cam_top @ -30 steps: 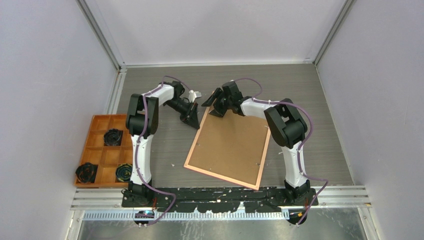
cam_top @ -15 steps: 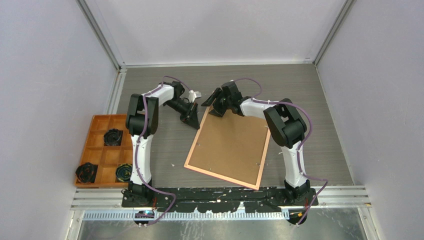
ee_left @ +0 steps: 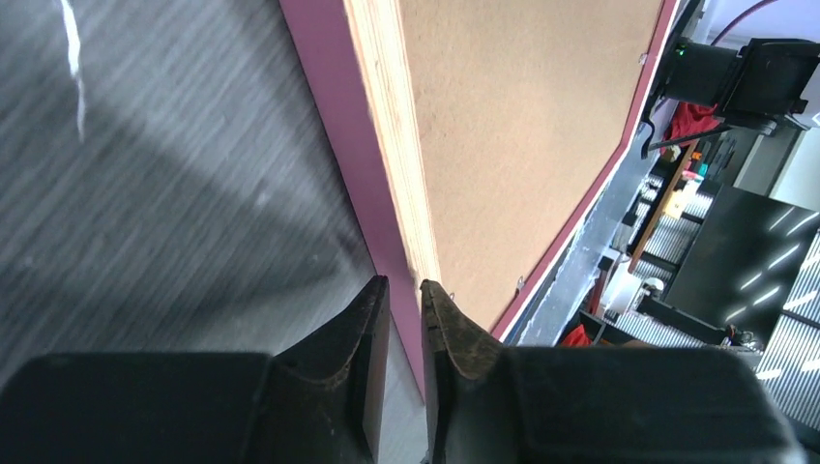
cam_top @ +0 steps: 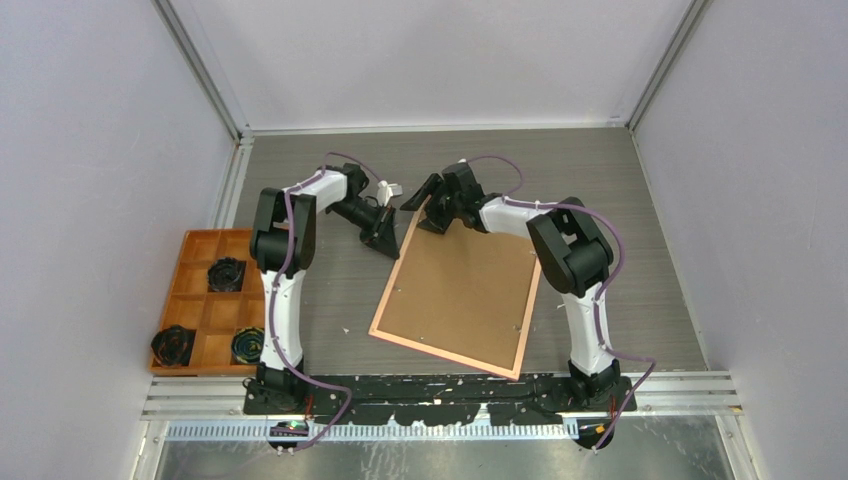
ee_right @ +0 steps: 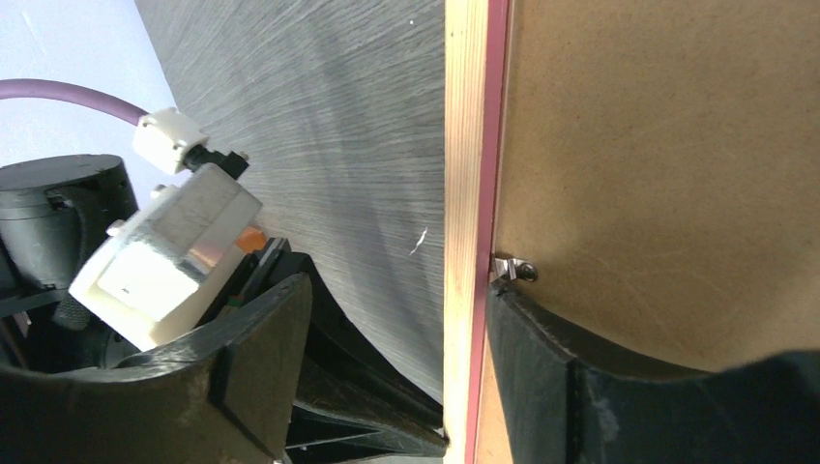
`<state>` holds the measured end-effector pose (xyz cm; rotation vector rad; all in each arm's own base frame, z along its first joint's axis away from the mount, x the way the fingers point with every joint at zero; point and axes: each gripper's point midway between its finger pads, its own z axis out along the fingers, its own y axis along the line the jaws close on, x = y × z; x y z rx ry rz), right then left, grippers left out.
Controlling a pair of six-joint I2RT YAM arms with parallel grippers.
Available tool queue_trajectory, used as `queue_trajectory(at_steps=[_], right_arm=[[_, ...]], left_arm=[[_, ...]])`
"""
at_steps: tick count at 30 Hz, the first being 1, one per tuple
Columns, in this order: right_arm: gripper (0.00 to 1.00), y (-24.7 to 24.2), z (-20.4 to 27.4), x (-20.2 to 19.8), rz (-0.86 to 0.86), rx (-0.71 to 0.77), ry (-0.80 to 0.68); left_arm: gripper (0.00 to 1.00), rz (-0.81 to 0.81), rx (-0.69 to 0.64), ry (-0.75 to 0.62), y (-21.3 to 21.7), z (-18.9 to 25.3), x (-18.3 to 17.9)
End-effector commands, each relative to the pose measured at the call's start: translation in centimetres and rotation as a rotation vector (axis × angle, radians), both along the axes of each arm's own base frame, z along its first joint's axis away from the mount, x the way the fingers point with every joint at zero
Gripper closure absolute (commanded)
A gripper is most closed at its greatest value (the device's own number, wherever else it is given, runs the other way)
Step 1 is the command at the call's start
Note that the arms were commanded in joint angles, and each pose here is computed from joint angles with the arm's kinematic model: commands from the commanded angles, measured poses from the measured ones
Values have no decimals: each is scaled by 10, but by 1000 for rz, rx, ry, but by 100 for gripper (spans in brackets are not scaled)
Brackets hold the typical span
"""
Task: Put the photo into the frame
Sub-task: Install the photo frame at the center of the board, then adjust the photo frame at the center of the board.
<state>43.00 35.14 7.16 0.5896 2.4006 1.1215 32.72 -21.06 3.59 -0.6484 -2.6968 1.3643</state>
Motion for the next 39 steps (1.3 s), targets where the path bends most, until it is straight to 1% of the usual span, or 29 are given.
queue_trajectory(at_steps=[1,2,3,4,7,8,11,13,15,18,20,22,26,32,35,39], right_arm=[[2,-50,95,4,-68,56,-156],[0,-64,99,-2,-88,44,-154],[0,-89,103,-2,-134,21,-161],[0,-110,99,-11,-171,-14,-134],[0,-196,95,-28,-339,-145,-99],[0,-223,85,-36,-391,-206,-70],[0,-292,75,-61,-543,-322,-36],[0,-325,61,-75,-619,-398,-3],[0,-346,49,-81,-666,-403,34],[0,-351,30,-83,-665,-416,81],[0,-347,18,-80,-649,-397,104],[0,-340,7,-74,-632,-359,125],[0,-312,-11,-57,-579,-211,175],[0,-281,-22,-27,-516,-155,208],[0,-244,-12,2,-439,-116,178],[0,-185,3,49,-321,-41,160]], left_arm=[[78,-7,18,-72,25,33,-4],[78,-7,31,-83,29,33,-4],[78,-10,49,-93,34,32,-6],[78,-16,70,-105,37,29,-8],[77,-24,120,-117,45,18,-19],[77,-27,128,-117,46,16,-23],[77,-55,178,-128,48,5,-40],[78,-97,222,-150,48,-2,-51],[78,-134,259,-168,47,-9,-61],[78,-176,301,-190,46,-15,-71],[79,-195,310,-199,45,-15,-77],[79,-208,308,-207,43,-13,-82],[81,-242,303,-209,33,-12,-93],[81,-291,289,-202,8,-13,-103],[81,-304,276,-192,-7,-14,-102],[81,-277,263,-178,-26,-14,-84]])
